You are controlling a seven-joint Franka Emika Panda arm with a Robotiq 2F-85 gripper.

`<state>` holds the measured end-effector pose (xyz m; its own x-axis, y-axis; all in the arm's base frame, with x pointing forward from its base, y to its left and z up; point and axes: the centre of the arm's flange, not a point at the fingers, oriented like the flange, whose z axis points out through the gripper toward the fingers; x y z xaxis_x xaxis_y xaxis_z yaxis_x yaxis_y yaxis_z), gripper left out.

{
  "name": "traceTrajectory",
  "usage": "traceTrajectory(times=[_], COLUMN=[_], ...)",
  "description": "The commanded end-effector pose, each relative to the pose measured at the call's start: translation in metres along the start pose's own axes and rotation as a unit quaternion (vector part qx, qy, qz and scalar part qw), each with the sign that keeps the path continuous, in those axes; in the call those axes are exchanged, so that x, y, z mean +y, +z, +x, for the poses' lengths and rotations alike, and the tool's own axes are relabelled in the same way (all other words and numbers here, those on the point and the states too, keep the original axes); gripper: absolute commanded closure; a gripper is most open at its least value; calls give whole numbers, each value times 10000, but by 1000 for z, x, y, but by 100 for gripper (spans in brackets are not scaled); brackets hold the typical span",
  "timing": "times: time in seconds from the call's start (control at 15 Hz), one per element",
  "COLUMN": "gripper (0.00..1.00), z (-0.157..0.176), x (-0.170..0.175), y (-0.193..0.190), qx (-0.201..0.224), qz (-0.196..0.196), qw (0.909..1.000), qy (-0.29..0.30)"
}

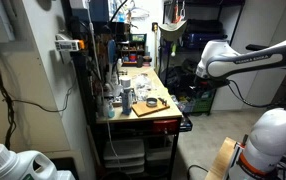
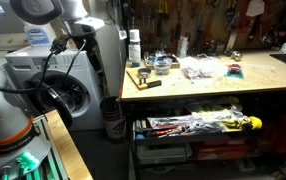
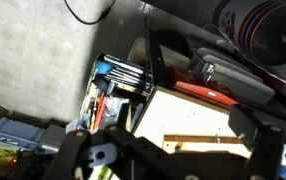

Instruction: Pick up the two batteries and put them in the silver bowl

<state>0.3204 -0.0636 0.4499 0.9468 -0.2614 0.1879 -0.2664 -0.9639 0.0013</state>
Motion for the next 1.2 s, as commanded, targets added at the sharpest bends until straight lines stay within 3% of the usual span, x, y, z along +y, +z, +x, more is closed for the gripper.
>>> traceTrajectory(times=[0.0, 0.8, 1.13], gripper=[0, 0, 0], z=[-4, -8, 64], x=[0, 0, 32], y=[7, 20, 17], qx=[-89, -246, -800], qz=[-8, -24, 629], qw=[10000, 9997, 9897], qy=[-3, -11, 1002])
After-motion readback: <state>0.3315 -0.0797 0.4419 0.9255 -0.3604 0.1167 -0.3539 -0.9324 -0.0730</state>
